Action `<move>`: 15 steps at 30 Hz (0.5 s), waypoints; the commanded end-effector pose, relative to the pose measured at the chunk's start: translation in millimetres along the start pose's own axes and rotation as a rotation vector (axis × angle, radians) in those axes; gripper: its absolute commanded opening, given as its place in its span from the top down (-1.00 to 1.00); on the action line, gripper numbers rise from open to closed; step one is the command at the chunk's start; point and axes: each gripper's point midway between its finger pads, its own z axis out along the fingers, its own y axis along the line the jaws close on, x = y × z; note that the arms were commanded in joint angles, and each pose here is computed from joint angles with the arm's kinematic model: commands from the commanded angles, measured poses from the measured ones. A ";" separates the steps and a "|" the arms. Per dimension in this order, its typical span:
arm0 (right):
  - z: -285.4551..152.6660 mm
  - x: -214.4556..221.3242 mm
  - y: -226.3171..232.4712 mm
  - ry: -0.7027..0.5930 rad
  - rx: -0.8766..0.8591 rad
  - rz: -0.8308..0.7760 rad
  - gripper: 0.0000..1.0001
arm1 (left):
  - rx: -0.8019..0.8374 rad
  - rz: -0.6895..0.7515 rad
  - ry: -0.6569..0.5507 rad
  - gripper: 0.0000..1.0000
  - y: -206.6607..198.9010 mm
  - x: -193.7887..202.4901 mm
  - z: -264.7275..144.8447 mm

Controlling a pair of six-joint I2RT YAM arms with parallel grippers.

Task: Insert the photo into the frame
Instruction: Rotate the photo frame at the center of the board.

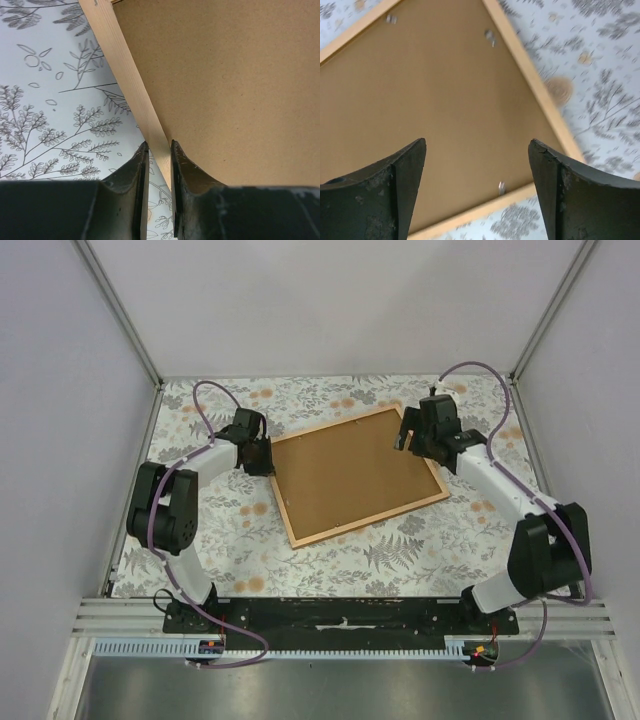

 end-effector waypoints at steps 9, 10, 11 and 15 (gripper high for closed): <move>89.9 -2.8 -46.8 0.152 0.109 -0.124 -0.82 | 0.167 0.174 -0.104 0.96 -27.1 -21.7 -33.6; 92.1 0.6 -49.1 0.163 0.111 -0.129 -0.80 | 0.163 0.174 -0.107 0.96 -26.5 -22.3 -34.4; 94.4 4.8 -50.7 0.176 0.110 -0.128 -0.79 | 0.156 0.172 -0.107 0.96 -25.5 -22.3 -34.3; 92.8 20.8 -54.3 0.212 0.100 -0.113 -0.70 | 0.133 0.156 -0.087 0.96 -22.1 -21.6 -30.4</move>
